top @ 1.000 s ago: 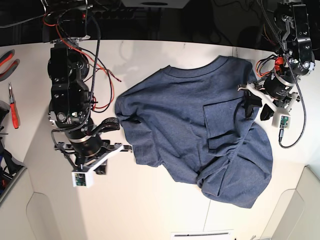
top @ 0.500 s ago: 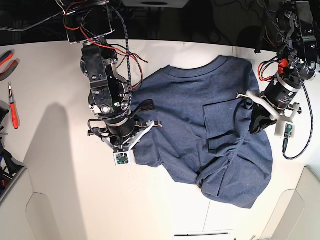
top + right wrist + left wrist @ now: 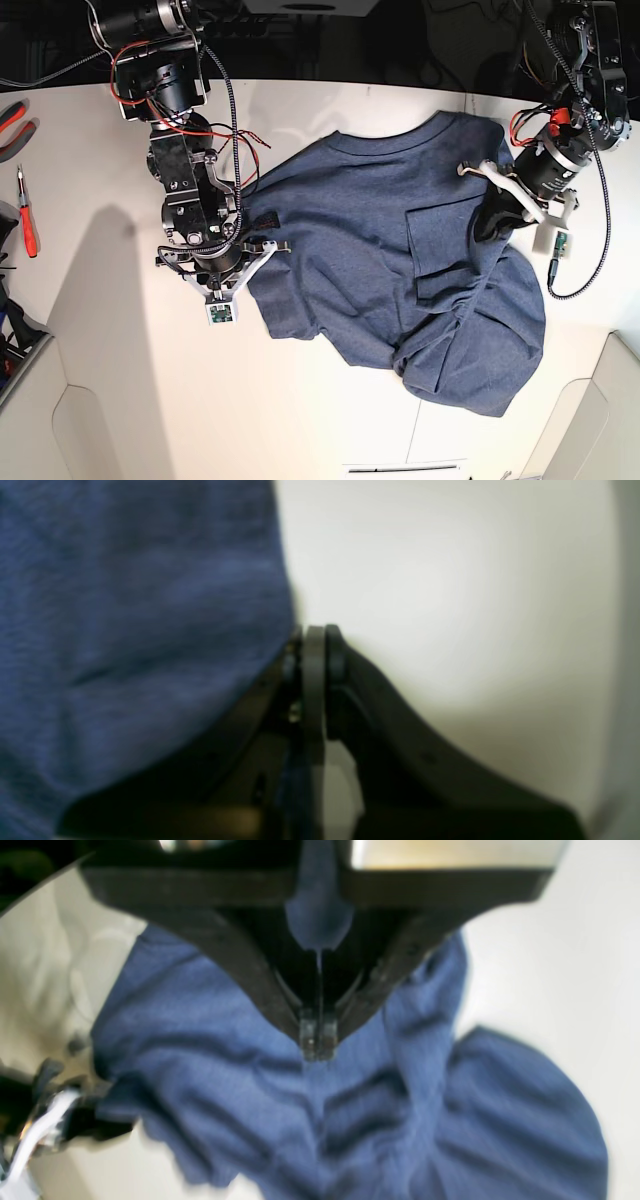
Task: Layout the t-shirt on the table in an organized manner, then fold the t-shirt properly
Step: 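Regrasp the shirt hem with the right gripper and drag it outward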
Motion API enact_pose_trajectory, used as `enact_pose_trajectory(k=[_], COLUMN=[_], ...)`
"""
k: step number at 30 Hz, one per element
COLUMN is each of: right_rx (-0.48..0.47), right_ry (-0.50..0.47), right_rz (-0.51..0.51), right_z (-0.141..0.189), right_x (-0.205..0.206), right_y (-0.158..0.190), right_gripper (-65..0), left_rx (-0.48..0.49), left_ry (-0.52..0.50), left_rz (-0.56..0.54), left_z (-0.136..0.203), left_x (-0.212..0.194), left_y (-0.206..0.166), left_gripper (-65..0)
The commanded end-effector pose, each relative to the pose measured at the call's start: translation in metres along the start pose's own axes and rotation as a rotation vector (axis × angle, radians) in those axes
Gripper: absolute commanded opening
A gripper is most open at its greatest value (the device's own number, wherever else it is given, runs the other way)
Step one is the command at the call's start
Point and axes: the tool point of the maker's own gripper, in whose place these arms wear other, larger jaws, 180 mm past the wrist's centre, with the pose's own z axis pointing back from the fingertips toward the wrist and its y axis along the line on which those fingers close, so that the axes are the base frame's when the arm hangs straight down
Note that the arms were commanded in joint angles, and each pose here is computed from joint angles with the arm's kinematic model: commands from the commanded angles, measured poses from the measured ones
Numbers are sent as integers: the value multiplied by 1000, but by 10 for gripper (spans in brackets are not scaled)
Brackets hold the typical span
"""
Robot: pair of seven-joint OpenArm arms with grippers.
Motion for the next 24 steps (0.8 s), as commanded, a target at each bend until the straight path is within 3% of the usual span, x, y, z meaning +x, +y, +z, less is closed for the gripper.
enact_pose_trajectory(k=[1, 8, 12, 14, 19, 24], right_rx=[-6, -97, -150, -67, 302, 376], right_ry=[-62, -104, -120, -123, -134, -142], right_rz=[3, 75, 43, -16, -58, -77], right_z=[1, 2, 4, 3, 13, 18], right_x=[26, 47, 56, 58, 63, 70], right_y=[-2, -41, -67, -56, 21, 60], right_gripper=[-650, -650, -650, -650, -650, -650], left_rx=[-18, -82, -91, -94, -104, -103], left_ry=[-13, 157, 177, 172, 161, 163], left_rz=[4, 61, 70, 74, 95, 93], left_z=[-3, -20, -22, -23, -27, -27], left_x=[2, -61, -67, -66, -66, -66], left_y=[-2, -20, -25, -27, -35, -35], left_gripper=[-650, -650, -650, -650, -650, -650])
